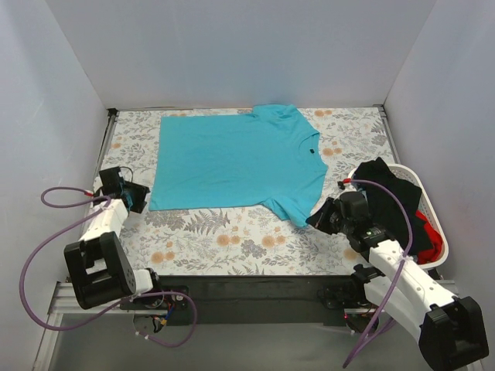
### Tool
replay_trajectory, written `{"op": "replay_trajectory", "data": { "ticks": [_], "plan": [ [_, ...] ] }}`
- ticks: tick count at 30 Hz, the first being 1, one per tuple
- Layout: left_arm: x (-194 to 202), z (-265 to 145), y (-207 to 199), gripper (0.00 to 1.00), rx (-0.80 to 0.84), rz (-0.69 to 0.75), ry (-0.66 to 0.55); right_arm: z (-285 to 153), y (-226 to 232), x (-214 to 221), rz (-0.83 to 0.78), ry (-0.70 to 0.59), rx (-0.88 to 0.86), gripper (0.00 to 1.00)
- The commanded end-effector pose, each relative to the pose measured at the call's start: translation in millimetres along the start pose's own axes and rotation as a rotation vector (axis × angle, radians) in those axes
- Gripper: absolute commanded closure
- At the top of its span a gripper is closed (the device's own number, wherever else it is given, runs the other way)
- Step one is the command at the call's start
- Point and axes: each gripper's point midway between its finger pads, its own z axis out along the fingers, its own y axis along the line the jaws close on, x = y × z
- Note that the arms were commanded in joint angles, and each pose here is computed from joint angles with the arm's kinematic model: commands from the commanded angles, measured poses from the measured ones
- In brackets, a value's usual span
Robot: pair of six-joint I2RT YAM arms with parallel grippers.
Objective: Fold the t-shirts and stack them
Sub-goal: Flatten the tshirt out
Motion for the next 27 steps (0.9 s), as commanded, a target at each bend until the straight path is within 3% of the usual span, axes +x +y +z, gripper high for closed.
{"op": "replay_trajectory", "data": {
  "ticks": [1, 14, 27],
  "plan": [
    [-11, -10, 29, 0.61, -0.119, 0.025, -0.099, -1, 11, -11, -0.011, -0.025, -0.003, 0.99],
    [15, 8, 45, 0.68, -0.242, 0.077, -0.092, -1, 27, -34, -0.057, -0.074, 0.006, 0.99],
    [11, 21, 48, 0.77, -0.294, 0.082, -0.105, -2, 36, -49, -0.091, -0.092, 0.001, 0.99]
  ]
}}
